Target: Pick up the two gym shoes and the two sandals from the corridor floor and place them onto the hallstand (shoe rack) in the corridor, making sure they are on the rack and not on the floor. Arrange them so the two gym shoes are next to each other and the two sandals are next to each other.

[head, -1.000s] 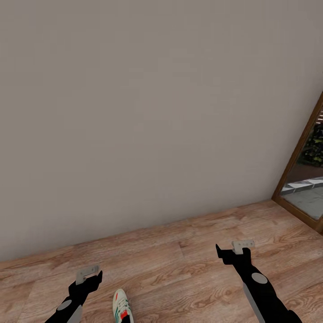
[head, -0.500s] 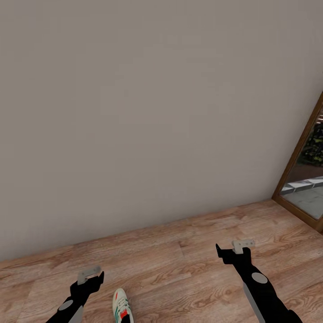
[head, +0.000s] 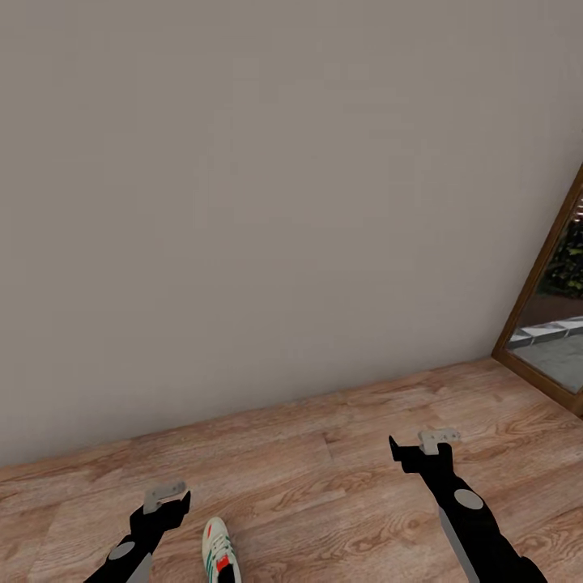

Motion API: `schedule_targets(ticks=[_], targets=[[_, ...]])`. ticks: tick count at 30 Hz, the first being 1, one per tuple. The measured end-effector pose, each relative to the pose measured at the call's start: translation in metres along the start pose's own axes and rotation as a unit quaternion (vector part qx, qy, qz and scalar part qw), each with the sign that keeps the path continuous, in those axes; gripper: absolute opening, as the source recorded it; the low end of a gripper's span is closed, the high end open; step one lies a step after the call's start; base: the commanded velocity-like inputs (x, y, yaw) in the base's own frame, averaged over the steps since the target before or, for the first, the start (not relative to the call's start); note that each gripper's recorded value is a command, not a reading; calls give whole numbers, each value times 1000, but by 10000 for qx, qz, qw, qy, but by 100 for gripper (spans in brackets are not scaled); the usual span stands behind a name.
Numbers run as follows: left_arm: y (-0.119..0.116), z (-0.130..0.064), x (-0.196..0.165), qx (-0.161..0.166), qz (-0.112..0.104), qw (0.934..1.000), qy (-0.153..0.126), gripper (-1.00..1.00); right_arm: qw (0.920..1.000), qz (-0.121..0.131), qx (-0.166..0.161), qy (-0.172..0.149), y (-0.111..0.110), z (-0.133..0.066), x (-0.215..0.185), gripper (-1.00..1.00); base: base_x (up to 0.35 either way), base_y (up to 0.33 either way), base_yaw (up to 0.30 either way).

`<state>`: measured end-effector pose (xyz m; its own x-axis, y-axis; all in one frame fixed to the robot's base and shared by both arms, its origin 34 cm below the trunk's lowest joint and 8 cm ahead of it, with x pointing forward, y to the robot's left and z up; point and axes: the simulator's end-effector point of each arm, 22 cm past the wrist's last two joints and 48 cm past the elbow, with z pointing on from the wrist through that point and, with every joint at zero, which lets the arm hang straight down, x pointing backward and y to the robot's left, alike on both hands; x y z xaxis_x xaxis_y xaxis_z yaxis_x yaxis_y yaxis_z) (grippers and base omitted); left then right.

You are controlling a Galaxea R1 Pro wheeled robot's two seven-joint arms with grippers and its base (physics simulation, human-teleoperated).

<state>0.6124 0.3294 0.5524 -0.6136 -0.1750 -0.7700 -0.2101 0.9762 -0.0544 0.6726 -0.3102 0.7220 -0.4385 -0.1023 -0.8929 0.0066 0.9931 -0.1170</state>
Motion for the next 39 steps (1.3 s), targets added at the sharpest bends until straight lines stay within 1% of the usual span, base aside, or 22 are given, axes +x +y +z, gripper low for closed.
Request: schedule_targets(ticks=[16, 18, 19, 20, 21, 25, 30, 31, 33, 36, 39], targets=[[-1, 18, 33, -4, -19, 10000, 72, 100, 10000, 5, 12, 70, 3, 12, 34, 100, 0, 0, 0], [-7, 20, 40, 32, -41, 9999, 95, 100, 10000, 5, 12, 87, 3, 14, 39, 100, 0, 0, 0], [-16, 20, 45, 81, -63, 9999, 118, 100, 10000, 5, 13, 96, 3, 15, 41, 100, 0, 0, 0], [-16, 22, 47, 79, -66, 9999, 126, 100, 9999, 4, 12, 104, 4, 16, 44, 100, 0, 0, 0], [-28, 21, 54, 140, -98, 9997, 165, 100, 9999, 4, 13, 113, 4, 17, 47, 100, 0, 0, 0], [-39, 24, 69, 189, -146, 9995, 208, 100, 9999, 3, 10, 147, 5, 20, 57, 100, 0, 0, 0], [-52, 27, 83, 240, -213, 9994, 114, 100, 9998, 1, 11, 192, 7, 25, 71, 100, 0, 0, 0], [-62, 26, 88, 281, -248, 9993, 77, 100, 9998, 3, 16, 204, 7, 26, 74, 100, 0, 0, 0], [-71, 26, 97, 312, -291, 9991, 76, 100, 9997, 5, 18, 228, 7, 27, 79, 100, 0, 0, 0], [-80, 26, 111, 302, -338, 9989, 115, 100, 9997, 6, 18, 261, 8, 30, 86, 100, 0, 0, 0], [-80, 27, 125, 195, -367, 9990, 171, 100, 9997, 8, 22, 251, 8, 32, 88, 100, 0, 0, 0]])
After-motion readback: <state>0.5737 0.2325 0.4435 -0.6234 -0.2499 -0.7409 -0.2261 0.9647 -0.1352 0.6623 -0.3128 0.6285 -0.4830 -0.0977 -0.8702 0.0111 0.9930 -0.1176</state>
